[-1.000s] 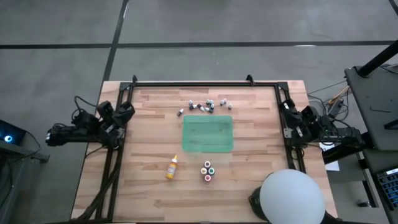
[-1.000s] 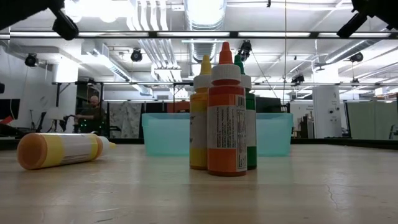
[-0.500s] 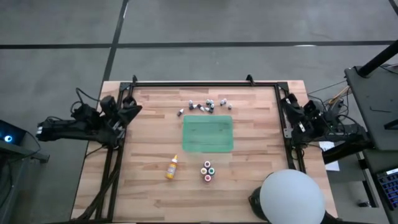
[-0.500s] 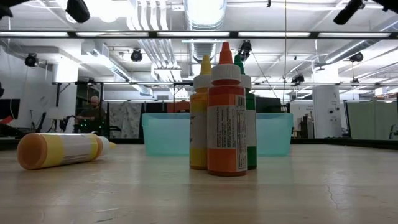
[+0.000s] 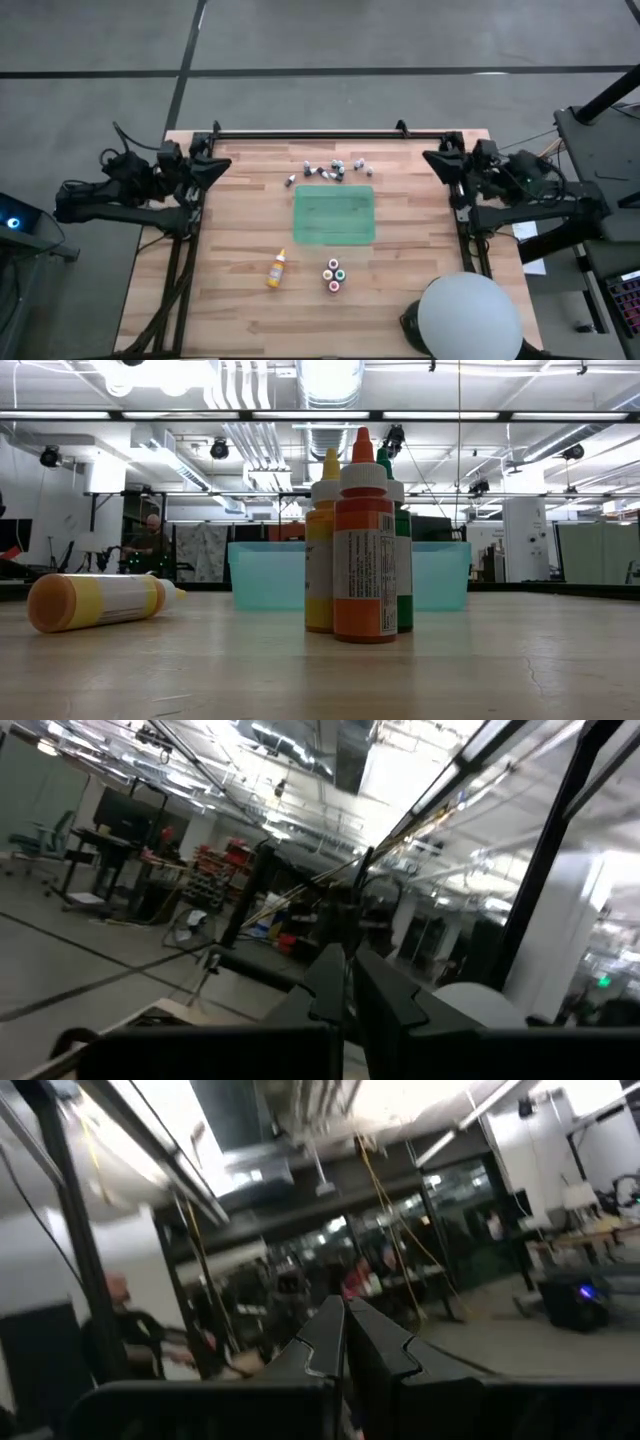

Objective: Pick & Place food coloring
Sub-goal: Put the black food coloring bottle into the green container

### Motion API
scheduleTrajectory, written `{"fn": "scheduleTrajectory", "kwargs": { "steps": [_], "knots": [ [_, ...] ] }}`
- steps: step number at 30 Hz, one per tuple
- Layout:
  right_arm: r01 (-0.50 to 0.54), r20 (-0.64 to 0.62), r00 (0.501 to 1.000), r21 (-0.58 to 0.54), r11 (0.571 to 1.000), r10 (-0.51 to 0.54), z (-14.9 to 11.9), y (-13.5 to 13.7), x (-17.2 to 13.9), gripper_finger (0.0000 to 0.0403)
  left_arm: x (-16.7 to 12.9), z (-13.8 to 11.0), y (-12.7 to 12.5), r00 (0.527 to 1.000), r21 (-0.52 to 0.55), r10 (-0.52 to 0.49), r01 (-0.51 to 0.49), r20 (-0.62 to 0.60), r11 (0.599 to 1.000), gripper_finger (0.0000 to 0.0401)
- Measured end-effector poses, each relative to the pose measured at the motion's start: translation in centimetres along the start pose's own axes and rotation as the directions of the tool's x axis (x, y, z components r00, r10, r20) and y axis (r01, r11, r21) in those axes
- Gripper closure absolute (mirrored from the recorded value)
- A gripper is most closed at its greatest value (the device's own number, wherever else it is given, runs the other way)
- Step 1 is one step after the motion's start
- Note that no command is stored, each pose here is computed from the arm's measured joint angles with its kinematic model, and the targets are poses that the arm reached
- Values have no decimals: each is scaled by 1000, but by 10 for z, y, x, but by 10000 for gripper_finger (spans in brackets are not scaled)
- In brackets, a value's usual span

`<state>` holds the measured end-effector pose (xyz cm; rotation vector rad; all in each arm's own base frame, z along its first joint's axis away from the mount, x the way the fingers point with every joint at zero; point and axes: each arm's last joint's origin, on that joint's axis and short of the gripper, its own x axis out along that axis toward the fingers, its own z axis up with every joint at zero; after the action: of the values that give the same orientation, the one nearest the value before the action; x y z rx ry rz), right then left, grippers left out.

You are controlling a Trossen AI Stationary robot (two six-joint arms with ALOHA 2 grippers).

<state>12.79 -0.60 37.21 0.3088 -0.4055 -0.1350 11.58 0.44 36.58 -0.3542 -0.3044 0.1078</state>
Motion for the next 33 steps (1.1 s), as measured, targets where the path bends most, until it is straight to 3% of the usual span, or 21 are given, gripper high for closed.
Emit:
{"fn": "scheduleTrajectory", "kwargs": {
  "steps": [10, 14, 20, 27, 33],
  "knots": [
    [91, -200, 974, -107, 990, -111, 10, 11, 51, 394, 6, 4, 0, 994, 103, 91, -85, -55, 991, 401],
    [166, -278, 939, -158, 973, -205, 5, 10, 66, 394, 5, 1, 1, 991, 117, 113, -103, -75, 988, 401],
    [183, -400, 881, -210, 961, -255, -7, 11, 86, 394, 5, 0, 2, 989, 116, 117, -106, -89, 988, 401],
    [266, -471, 805, -258, 929, -361, -20, 7, 101, 394, 5, -2, 2, 987, 119, 122, -109, -105, 987, 401],
    [275, -500, 781, -264, 924, -375, -29, 5, 104, 394, 5, -2, 2, 986, 130, 124, -109, -110, 985, 401]
  ]
}}
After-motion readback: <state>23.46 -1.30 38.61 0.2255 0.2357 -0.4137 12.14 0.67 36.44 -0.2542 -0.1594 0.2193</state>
